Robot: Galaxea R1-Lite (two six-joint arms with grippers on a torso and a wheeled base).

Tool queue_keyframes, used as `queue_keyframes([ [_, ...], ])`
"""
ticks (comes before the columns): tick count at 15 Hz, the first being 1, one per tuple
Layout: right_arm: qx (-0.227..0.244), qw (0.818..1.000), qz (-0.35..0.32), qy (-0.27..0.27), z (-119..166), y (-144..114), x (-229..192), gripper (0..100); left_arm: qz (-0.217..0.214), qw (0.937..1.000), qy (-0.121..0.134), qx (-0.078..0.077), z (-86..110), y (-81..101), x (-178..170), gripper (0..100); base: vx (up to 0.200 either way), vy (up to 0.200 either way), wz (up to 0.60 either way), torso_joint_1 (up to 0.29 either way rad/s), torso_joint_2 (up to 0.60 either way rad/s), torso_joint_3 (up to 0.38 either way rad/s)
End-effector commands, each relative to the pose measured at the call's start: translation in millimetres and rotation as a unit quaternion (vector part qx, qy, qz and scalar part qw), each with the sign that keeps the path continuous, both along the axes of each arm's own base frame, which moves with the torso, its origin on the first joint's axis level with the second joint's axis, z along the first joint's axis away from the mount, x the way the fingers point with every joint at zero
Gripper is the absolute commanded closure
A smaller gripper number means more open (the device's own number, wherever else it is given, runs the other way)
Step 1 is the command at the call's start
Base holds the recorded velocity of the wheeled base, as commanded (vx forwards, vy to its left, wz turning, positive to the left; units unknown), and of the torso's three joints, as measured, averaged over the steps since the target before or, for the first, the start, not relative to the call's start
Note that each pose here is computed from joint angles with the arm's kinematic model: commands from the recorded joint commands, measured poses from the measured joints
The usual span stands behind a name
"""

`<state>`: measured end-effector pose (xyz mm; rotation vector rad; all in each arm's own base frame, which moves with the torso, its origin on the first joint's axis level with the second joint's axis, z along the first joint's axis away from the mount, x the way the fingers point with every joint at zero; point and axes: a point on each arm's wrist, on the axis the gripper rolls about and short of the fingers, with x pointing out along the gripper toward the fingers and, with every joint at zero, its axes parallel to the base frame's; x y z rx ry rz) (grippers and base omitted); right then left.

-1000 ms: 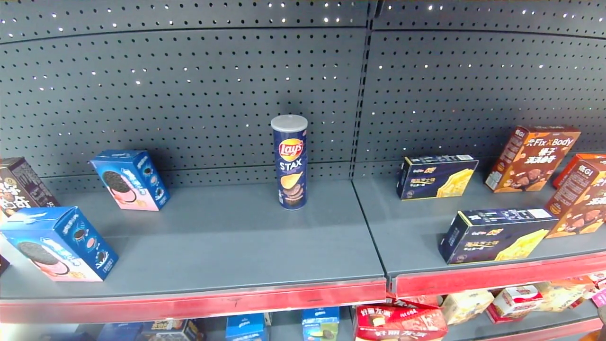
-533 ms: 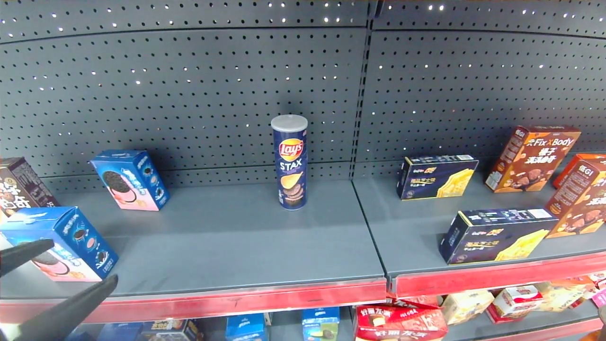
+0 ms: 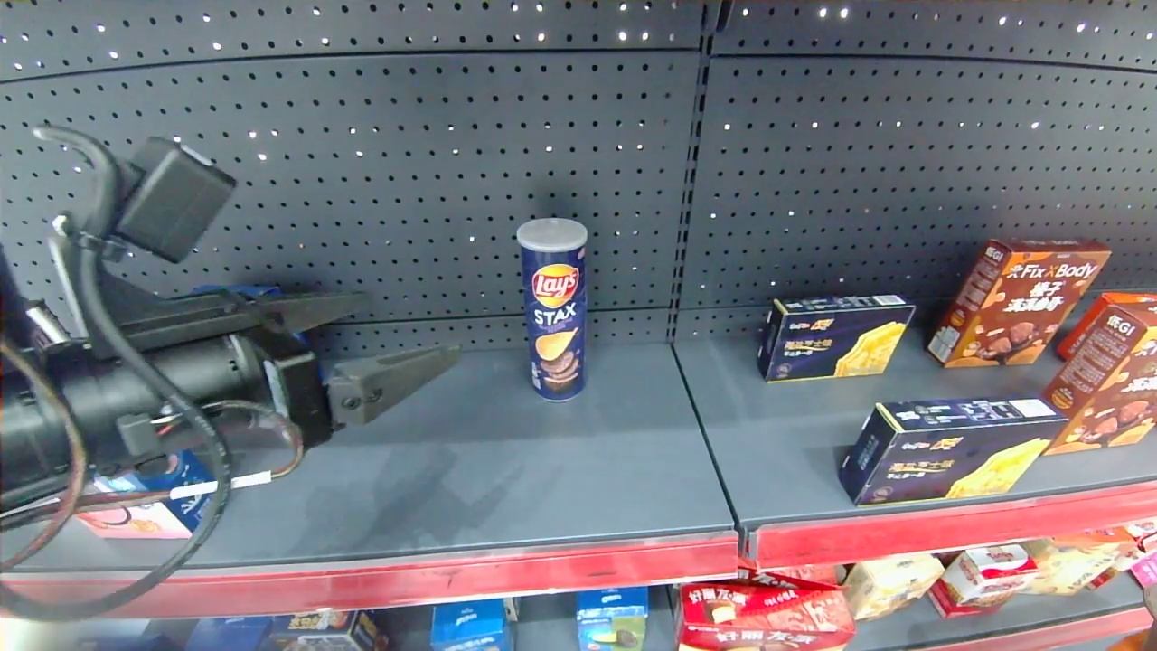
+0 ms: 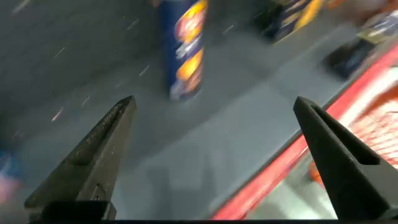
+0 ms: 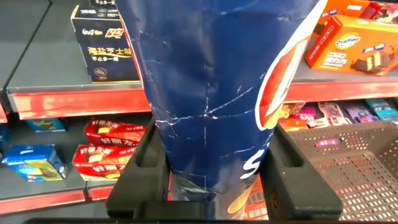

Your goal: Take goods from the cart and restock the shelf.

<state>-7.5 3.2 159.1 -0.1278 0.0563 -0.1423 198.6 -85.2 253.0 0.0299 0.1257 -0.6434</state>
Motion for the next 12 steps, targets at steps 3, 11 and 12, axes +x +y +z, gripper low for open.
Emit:
queue_keyframes([
  [3, -0.002, 1.0, -0.004, -0.005, -2.1, 0.6, -2.4, 100, -0.045, 0.998, 0.044, 0.009, -41.4, -22.5, 52.8, 0, 0.0, 0.0, 0.0, 0.0, 0.0, 0.0],
  [11, -0.004, 1.0, 0.019, -0.017, -9.7, 4.0, -13.8, 100, -0.064, 0.9977, 0.019, -0.013, -86.7, -1.5, 110.5, 0, 0.0, 0.0, 0.0, 0.0, 0.0, 0.0],
  [12, -0.004, 1.0, 0.021, -0.017, -10.1, 3.9, -13.9, 100, -0.079, 0.9966, 0.014, -0.016, -88.6, 1.0, 113.6, 0, 0.0, 0.0, 0.0, 0.0, 0.0, 0.0],
])
